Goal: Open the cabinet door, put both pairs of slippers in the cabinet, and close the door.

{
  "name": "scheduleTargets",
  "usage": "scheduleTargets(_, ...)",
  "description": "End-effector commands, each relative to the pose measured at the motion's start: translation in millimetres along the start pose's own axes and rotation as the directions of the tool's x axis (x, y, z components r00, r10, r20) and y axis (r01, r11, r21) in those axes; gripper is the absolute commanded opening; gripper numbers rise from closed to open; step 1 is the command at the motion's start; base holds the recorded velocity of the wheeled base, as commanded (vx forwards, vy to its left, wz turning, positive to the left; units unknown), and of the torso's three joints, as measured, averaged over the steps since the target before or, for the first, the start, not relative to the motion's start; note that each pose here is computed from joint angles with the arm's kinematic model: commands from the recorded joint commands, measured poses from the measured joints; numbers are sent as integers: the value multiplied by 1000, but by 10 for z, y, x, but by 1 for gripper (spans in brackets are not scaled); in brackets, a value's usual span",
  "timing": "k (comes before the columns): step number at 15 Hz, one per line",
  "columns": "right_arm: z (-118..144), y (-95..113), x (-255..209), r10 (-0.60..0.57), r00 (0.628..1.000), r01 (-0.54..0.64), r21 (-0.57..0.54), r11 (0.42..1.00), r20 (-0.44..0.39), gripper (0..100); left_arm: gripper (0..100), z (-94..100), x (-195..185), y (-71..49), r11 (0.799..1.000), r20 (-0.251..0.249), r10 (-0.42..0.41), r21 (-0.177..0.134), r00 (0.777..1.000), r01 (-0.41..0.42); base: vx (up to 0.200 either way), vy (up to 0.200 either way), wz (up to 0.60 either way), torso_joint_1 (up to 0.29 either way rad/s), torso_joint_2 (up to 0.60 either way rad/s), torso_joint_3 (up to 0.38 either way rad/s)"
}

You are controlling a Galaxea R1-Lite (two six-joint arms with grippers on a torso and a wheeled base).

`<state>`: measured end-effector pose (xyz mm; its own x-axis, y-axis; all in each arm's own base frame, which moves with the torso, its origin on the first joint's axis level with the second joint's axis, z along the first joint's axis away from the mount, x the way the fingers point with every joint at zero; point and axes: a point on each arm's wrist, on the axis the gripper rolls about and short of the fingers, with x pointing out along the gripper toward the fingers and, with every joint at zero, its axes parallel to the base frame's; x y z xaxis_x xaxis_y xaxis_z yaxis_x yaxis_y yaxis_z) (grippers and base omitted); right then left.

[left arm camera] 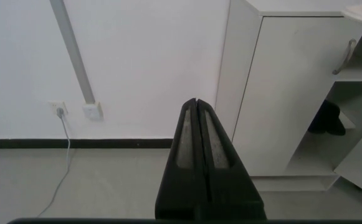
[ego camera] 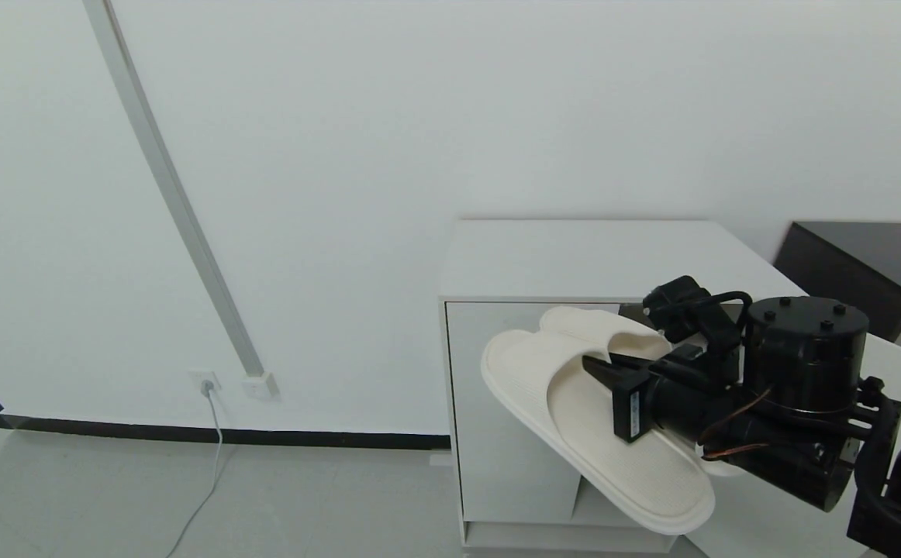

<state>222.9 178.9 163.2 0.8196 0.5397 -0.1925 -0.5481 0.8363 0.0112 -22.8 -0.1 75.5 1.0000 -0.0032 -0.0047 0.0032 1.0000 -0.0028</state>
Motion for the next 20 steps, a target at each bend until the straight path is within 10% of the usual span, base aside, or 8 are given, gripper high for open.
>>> scheduleTargets(1,-38,0,5,1,1000,-1,-3,1000,-9,0,0,0,0,0,1000,0,0,0,1000,0,0,0,0,0,0,0)
scheduleTargets(20,-64,-6,-31,-4,1000,4,-2,1000,17,0,0,0,0,0,1000,0,0,0,1000,0,0,-179,0,2,2,2)
